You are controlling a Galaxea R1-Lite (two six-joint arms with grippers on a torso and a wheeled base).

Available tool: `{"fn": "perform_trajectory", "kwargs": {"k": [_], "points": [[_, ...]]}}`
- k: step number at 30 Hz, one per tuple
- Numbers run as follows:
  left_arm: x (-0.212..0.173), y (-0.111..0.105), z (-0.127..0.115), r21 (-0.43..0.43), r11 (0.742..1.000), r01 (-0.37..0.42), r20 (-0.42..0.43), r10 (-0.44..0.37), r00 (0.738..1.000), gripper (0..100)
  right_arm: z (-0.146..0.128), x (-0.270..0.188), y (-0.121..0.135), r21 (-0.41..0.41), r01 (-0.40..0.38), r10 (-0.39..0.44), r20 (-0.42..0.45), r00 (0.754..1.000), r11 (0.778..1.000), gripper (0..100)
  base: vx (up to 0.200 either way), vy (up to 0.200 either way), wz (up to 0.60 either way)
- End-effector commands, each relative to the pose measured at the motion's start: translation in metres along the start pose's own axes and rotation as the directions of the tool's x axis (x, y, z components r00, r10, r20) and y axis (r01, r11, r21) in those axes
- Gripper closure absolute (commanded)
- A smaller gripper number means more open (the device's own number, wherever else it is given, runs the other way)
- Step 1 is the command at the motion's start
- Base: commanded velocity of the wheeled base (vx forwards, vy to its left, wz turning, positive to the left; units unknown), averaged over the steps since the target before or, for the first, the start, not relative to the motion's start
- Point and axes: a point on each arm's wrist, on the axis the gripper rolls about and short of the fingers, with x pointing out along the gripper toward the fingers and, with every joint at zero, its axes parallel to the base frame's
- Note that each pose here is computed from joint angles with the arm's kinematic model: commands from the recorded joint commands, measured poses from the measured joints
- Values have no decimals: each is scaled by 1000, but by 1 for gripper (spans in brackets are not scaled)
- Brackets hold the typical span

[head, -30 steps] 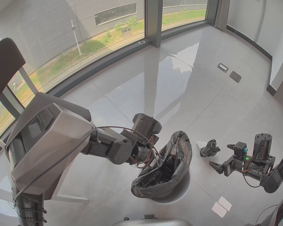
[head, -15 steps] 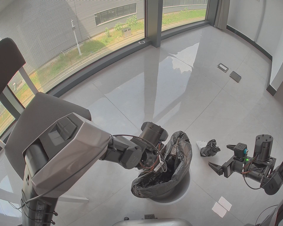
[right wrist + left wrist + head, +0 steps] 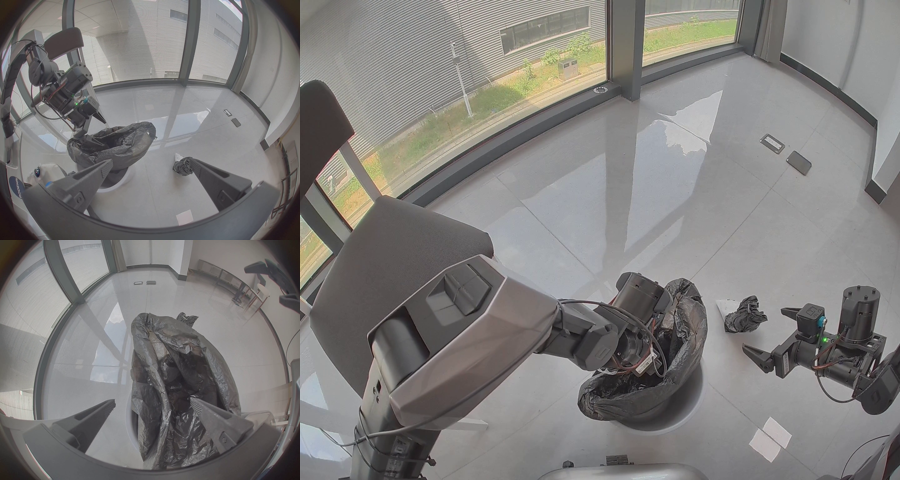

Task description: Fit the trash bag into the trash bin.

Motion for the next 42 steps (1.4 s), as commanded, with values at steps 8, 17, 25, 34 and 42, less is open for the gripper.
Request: {"fn": "perform_trajectory", "kwargs": {"k": [8, 17, 25, 34, 42], "points": [[5, 1, 0, -8, 1000, -5, -4, 5, 1000, 100, 1, -1, 0, 1, 1, -1, 8, 1000, 1000, 0, 0, 0, 0], [1, 14, 0, -35, 999, -37, -8, 37, 999, 100, 1, -1, 0, 0, 2, -2, 8, 1000, 1000, 0, 0, 0, 0], [-4, 46, 11, -119, 989, -90, 22, 93, 995, 100, -4, -6, 2, -6, -4, 4, -10, 1000, 1000, 0, 0, 0, 0], [-11, 60, 12, -168, 980, -105, 14, 109, 994, 100, -4, -4, 3, -8, -31, 30, -12, 999, 999, 0, 0, 0, 0], [-6, 57, 9, -170, 980, -100, 8, 103, 995, 0, -6, -5, 3, -8, -34, 34, -17, 999, 999, 0, 0, 0, 0]]}}
